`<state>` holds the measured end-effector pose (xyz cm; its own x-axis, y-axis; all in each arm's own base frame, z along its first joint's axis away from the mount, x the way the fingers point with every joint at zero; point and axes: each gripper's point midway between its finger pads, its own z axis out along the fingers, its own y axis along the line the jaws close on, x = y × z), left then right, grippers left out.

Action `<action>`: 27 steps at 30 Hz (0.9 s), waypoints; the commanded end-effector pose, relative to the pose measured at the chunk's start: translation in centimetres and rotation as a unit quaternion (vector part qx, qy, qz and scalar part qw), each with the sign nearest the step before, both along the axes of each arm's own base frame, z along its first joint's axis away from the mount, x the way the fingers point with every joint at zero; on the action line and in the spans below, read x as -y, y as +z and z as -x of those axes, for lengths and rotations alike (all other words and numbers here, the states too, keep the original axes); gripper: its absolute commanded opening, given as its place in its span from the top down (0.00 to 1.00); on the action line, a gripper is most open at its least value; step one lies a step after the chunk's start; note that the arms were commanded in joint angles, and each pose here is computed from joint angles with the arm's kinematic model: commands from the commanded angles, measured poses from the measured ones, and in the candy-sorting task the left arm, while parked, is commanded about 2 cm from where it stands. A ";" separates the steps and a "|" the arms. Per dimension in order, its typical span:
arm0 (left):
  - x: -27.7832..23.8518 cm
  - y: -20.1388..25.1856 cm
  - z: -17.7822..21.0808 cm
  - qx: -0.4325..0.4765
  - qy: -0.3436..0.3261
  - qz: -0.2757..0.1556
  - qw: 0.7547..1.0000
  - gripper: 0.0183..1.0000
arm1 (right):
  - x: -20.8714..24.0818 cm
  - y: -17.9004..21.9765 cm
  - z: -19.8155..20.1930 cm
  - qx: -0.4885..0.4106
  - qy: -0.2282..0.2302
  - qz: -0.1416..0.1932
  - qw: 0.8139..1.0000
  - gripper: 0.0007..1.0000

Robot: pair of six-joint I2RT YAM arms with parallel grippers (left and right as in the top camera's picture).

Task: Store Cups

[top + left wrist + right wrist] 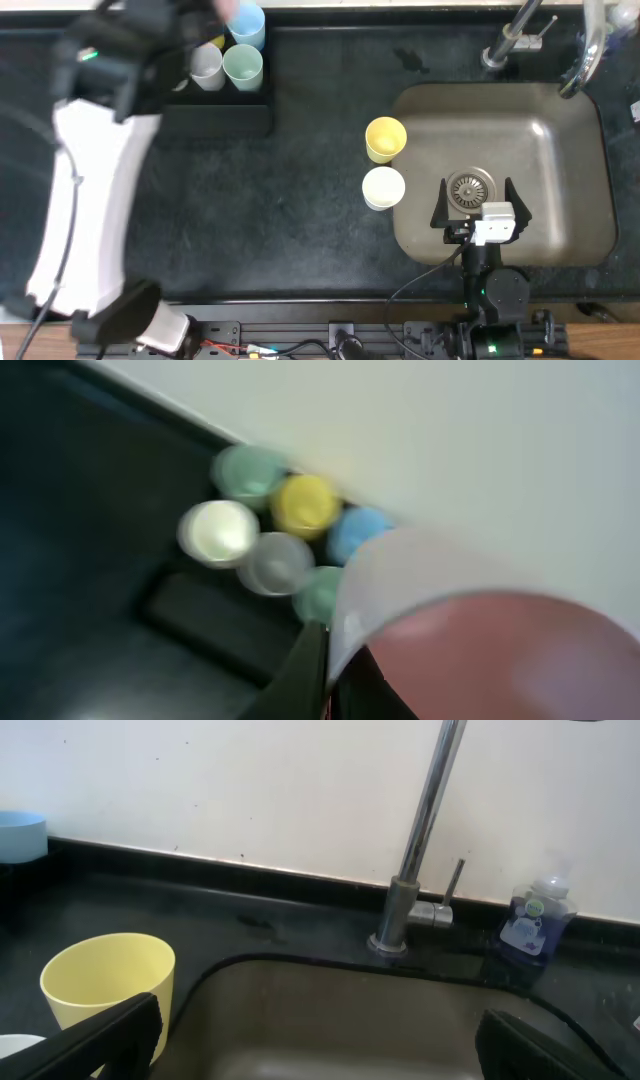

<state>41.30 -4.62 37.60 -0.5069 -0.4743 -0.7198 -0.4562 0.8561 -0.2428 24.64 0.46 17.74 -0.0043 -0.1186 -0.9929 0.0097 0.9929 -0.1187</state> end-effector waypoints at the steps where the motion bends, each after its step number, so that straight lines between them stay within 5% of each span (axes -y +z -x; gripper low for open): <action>1: -4.6 -4.8 1.5 -0.063 0.044 0.018 0.997 0.98 | 0.2 -0.3 0.0 0.002 -0.005 0.001 1.000 0.00; 10: -10.3 -11.2 3.9 -0.176 -0.068 -0.038 0.981 0.96 | 0.2 -0.3 0.0 0.002 -0.005 0.001 1.000 0.00; 27: -14.1 -21.4 1.7 -0.264 -0.170 -0.021 0.949 0.96 | 0.2 -0.3 0.0 0.002 -0.005 0.001 1.000 0.01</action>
